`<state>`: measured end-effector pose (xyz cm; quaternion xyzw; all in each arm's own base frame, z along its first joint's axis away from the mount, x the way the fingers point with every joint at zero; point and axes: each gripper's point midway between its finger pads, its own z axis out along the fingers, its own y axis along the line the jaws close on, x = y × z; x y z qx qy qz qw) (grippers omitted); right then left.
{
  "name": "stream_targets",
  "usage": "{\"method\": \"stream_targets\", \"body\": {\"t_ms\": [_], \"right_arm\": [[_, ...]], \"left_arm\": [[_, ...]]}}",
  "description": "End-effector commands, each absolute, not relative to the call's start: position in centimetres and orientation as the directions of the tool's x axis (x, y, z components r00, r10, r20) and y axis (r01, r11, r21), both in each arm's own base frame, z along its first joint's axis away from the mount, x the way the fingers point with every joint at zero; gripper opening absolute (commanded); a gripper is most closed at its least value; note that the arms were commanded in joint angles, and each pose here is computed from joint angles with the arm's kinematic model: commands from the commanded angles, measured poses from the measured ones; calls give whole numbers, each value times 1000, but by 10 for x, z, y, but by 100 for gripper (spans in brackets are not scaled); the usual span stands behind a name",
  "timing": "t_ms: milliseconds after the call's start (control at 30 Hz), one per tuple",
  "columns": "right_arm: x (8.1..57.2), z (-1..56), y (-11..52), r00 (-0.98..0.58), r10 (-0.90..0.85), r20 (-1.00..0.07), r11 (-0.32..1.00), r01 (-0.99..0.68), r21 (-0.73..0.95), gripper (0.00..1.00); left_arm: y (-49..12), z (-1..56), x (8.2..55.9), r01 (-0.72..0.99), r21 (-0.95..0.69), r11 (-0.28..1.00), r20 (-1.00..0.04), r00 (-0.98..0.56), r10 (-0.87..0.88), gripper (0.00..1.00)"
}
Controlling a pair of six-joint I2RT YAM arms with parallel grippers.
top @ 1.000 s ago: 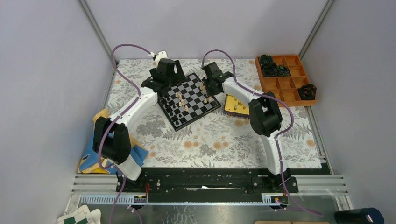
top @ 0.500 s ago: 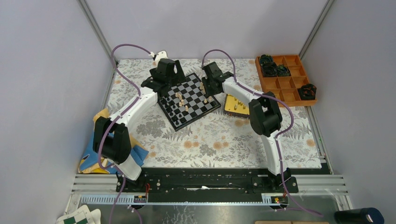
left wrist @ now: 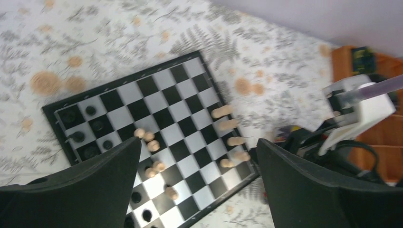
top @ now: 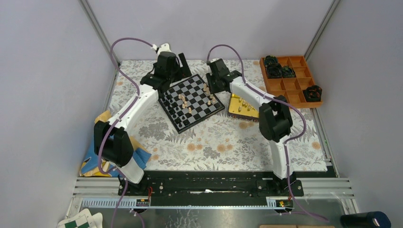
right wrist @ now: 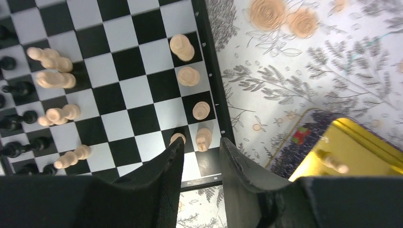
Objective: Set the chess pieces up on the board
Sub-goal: Place the chess piece on the chessboard, then pick up the chess piece from the storage box.
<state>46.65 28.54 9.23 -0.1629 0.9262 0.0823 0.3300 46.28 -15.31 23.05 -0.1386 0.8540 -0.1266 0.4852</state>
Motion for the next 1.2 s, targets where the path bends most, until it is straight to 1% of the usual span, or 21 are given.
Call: {"method": "stream_targets", "body": {"t_ms": [0,133,233,367,433,500,600,700,767,833,967,1167], "right_arm": [[476,178,277,-598,-153,-786,949,-311,51,41],[482,186,257,-571,-98,-815,969,-243,53,42],[489,178,239,-571,-62,-819,984,-172,45,43],[496,159,209,-553,3,-833,997,-58,42,44],[498,145,193,-553,31,-833,999,-6,41,45],[501,125,179,-569,59,-820,998,36,47,45],[502,99,164,-600,73,-796,996,86,27,45],[505,92,163,-586,81,-806,995,95,31,45],[508,94,164,-573,84,-815,995,96,34,46],[513,97,162,-565,77,-822,994,105,21,46],[514,95,157,-564,66,-823,993,122,-4,46],[509,85,148,-579,51,-813,991,128,-29,46]], "left_arm": [[-173,301,461,8,-467,884,-791,-450,-414,99],[-180,324,454,47,-512,858,-776,-454,-438,99],[-180,333,449,35,-534,845,-760,-459,-461,99],[-171,326,444,-62,-563,824,-717,-460,-524,99],[-164,319,442,-138,-576,805,-686,-454,-569,99],[-159,314,439,-207,-596,776,-650,-443,-617,99],[-162,315,440,-256,-613,747,-611,-445,-654,99],[-156,309,439,-332,-584,741,-585,-461,-668,99],[-151,309,439,-354,-572,740,-594,-444,-671,99],[-148,313,440,-357,-566,743,-605,-433,-668,99],[-153,310,439,-347,-571,744,-593,-453,-666,99],[-149,306,440,-360,-559,747,-600,-445,-664,99]]}}
